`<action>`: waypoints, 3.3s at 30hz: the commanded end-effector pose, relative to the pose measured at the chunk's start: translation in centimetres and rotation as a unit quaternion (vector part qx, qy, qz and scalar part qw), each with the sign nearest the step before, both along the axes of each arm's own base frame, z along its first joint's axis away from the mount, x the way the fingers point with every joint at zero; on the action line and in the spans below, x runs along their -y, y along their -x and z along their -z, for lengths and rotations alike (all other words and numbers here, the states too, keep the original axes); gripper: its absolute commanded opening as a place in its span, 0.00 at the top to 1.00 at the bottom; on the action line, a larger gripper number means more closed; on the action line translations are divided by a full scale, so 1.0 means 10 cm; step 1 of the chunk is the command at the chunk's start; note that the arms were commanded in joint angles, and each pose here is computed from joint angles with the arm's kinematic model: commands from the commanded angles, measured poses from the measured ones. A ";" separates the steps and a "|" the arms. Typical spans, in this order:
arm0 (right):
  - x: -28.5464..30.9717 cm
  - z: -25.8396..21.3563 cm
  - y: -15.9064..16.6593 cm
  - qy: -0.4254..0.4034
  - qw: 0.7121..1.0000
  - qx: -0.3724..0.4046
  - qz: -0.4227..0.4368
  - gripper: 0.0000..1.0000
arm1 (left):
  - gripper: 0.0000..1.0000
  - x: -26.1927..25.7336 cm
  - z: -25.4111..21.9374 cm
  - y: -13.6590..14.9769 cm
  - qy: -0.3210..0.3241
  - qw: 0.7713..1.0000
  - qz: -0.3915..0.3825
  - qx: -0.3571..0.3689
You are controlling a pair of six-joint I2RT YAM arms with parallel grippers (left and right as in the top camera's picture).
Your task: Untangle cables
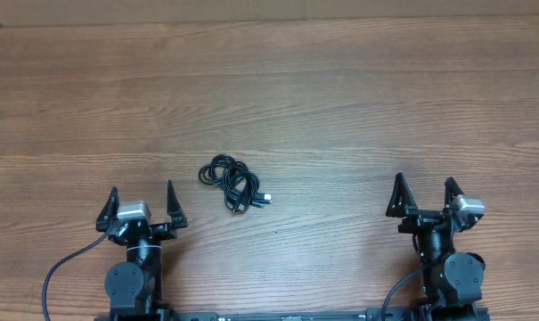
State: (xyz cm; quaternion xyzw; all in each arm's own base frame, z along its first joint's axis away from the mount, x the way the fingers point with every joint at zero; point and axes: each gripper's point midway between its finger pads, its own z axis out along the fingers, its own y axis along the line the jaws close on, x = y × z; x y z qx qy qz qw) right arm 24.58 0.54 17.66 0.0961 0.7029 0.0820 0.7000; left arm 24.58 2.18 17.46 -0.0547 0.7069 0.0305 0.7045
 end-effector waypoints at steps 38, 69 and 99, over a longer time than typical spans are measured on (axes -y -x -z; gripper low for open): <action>0.01 0.03 0.00 0.001 1.000 0.000 0.001 0.00 | 0.00 0.56 -1.05 -0.70 -0.019 0.930 0.171 -0.326; 0.01 0.03 0.00 0.001 1.000 0.000 0.001 0.00 | 0.00 0.74 0.49 -0.91 0.121 0.787 0.074 -0.601; 0.01 0.03 0.00 0.001 1.000 0.000 0.001 0.00 | 0.00 0.52 1.85 -0.67 0.135 0.650 -0.086 -0.743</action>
